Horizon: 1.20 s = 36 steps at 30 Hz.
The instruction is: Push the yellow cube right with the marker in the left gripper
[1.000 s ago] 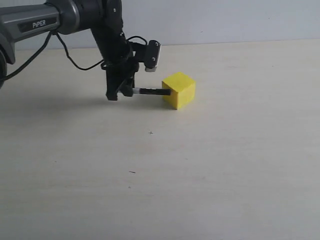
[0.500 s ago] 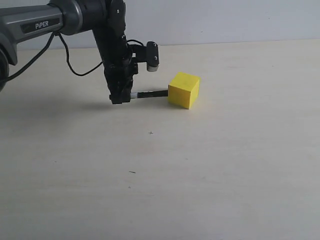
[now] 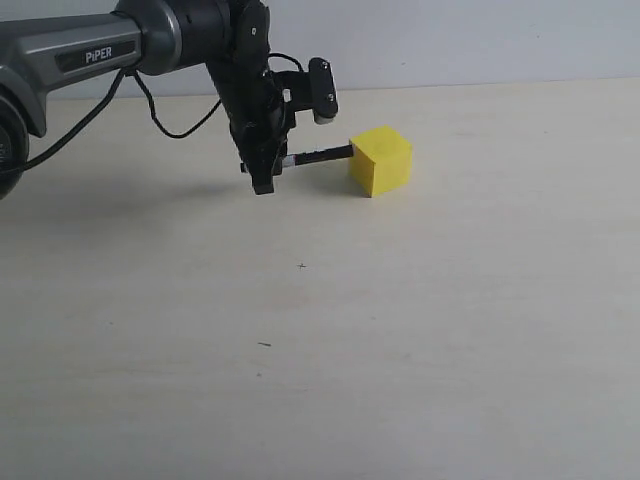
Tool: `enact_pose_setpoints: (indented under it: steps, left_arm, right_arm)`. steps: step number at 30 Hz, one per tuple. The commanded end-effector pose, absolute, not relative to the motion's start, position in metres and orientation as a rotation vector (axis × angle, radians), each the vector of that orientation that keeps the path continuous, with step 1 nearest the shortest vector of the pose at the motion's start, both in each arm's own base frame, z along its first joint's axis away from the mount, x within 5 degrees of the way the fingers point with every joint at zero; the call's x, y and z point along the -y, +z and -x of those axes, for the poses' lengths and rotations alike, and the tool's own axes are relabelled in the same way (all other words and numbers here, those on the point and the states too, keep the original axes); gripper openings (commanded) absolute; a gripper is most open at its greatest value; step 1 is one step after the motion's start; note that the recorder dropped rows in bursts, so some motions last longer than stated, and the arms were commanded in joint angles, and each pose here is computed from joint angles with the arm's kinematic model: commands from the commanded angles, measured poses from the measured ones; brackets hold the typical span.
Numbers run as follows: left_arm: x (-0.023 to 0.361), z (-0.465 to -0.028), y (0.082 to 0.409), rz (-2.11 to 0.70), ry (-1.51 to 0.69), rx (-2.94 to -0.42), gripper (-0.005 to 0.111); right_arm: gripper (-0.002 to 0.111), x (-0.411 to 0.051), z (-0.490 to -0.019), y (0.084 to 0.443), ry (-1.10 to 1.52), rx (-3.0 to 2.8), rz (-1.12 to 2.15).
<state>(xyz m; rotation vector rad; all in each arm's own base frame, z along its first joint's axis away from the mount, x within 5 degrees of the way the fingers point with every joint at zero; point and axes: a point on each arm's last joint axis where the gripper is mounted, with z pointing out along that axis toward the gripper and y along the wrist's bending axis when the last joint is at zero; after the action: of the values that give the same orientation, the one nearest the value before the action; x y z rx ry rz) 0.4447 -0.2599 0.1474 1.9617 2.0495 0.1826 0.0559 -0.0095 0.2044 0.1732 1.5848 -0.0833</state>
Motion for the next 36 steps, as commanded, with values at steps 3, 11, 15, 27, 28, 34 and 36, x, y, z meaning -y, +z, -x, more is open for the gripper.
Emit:
enact_pose_setpoints:
  steps: [3,11,15,27,28,34,36]
  left_arm:
    - [0.25,-0.446,0.145,-2.015,0.293,-2.087,0.0]
    - [0.257,-0.448,0.147,-2.025,0.33,-1.994,0.0]
    - [0.267,-0.452,0.144,-2.018,0.412,-1.886,0.0]
    - [0.284,-0.454,0.138,-1.969,0.457,-1.791,0.0]
    - [0.279,-0.455,0.139,-1.964,0.458,-1.812,0.0]
    - [0.251,-0.465,0.135,-1.962,0.47,-1.933,0.0]
    - [0.245,-0.464,0.132,-1.956,0.418,-2.001,0.0]
  right_arm:
    - [0.0,0.01,-0.056,0.203,-0.085,-1.582,-0.176]
    - [0.0,0.01,-0.056,0.203,-0.085,-1.582,-0.176]
    - [0.0,0.01,-0.056,0.203,-0.085,-1.582,-0.176]
    - [0.0,0.01,-0.056,0.203,-0.085,-1.582,-0.176]
    - [0.0,0.01,-0.056,0.203,-0.085,-1.582,-0.176]
    - [0.0,0.01,-0.056,0.203,-0.085,-1.582,-0.176]
    - [0.0,0.01,-0.056,0.203,-0.085,-1.582,-0.176]
